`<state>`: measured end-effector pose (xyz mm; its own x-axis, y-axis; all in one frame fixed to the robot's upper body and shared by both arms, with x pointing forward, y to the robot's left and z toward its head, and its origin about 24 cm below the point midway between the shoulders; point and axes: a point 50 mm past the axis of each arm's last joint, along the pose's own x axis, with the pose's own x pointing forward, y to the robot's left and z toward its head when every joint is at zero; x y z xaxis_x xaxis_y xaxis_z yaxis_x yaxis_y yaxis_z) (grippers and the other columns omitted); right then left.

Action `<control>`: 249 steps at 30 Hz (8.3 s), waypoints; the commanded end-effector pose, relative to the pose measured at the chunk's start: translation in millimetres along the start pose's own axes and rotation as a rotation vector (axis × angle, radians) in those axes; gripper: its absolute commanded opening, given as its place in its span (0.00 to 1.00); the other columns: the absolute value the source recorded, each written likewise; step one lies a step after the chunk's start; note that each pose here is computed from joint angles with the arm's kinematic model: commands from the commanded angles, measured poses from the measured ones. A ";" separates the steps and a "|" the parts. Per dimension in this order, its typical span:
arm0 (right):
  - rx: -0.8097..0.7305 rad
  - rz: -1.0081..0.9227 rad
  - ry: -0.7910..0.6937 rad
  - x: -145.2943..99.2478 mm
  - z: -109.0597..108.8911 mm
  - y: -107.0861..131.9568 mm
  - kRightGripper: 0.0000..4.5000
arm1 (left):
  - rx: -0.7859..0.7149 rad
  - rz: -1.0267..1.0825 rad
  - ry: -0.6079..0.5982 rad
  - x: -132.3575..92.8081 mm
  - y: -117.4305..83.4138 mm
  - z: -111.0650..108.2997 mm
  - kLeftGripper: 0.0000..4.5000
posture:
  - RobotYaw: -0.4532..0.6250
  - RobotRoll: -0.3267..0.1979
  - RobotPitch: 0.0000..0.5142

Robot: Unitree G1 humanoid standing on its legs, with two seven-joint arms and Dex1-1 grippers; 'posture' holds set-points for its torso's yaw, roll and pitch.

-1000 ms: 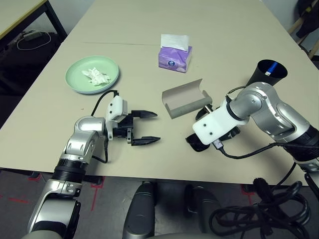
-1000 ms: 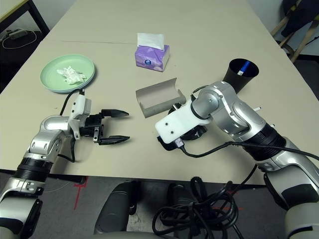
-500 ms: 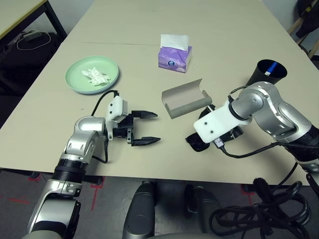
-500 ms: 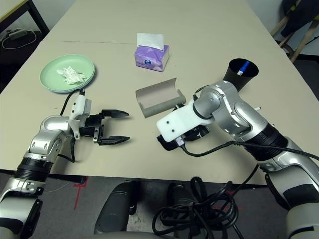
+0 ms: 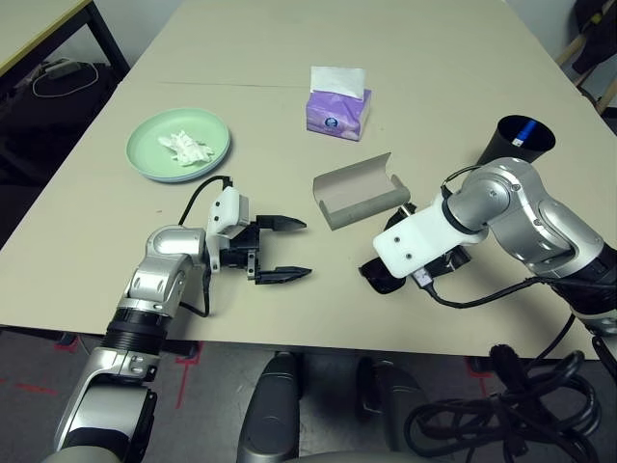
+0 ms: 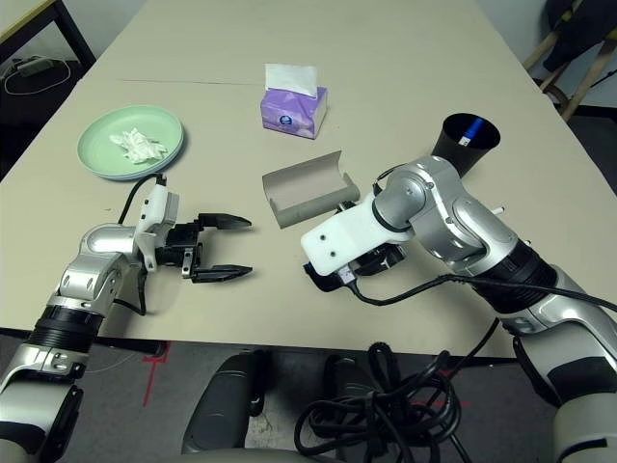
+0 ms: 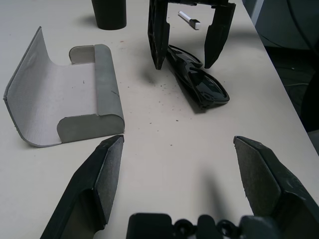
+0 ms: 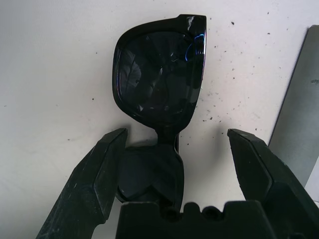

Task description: Organize and tidy the items on the table.

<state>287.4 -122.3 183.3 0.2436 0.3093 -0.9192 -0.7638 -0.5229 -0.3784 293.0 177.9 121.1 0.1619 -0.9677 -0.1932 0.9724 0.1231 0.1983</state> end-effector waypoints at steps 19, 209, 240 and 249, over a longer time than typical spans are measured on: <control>-0.008 0.034 0.027 3.1 1.8 -1.6 0.62 | 0.016 -0.015 0.014 2.2 -3.4 -0.8 1.00 | 0.62 0.62 0.33; 0.945 -1.015 -0.997 20.8 -84.2 71.8 1.00 | -0.093 0.549 0.014 -16.9 68.3 -21.1 0.60 | 0.52 0.62 0.19; 1.038 -0.968 -1.019 52.8 -81.4 83.1 1.00 | -0.156 0.420 0.044 67.2 78.1 -10.2 0.00 | 0.51 0.62 0.19; 1.017 -0.991 -1.015 48.1 -86.0 79.7 1.00 | -0.232 0.270 0.104 68.1 57.1 -25.5 0.00 | 0.52 0.62 0.19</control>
<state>289.9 -211.9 99.8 0.6680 0.7225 0.1779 -0.7139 0.6898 -0.1208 371.1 125.9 110.0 0.4727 -0.8598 -0.1929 0.8809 0.4669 0.0776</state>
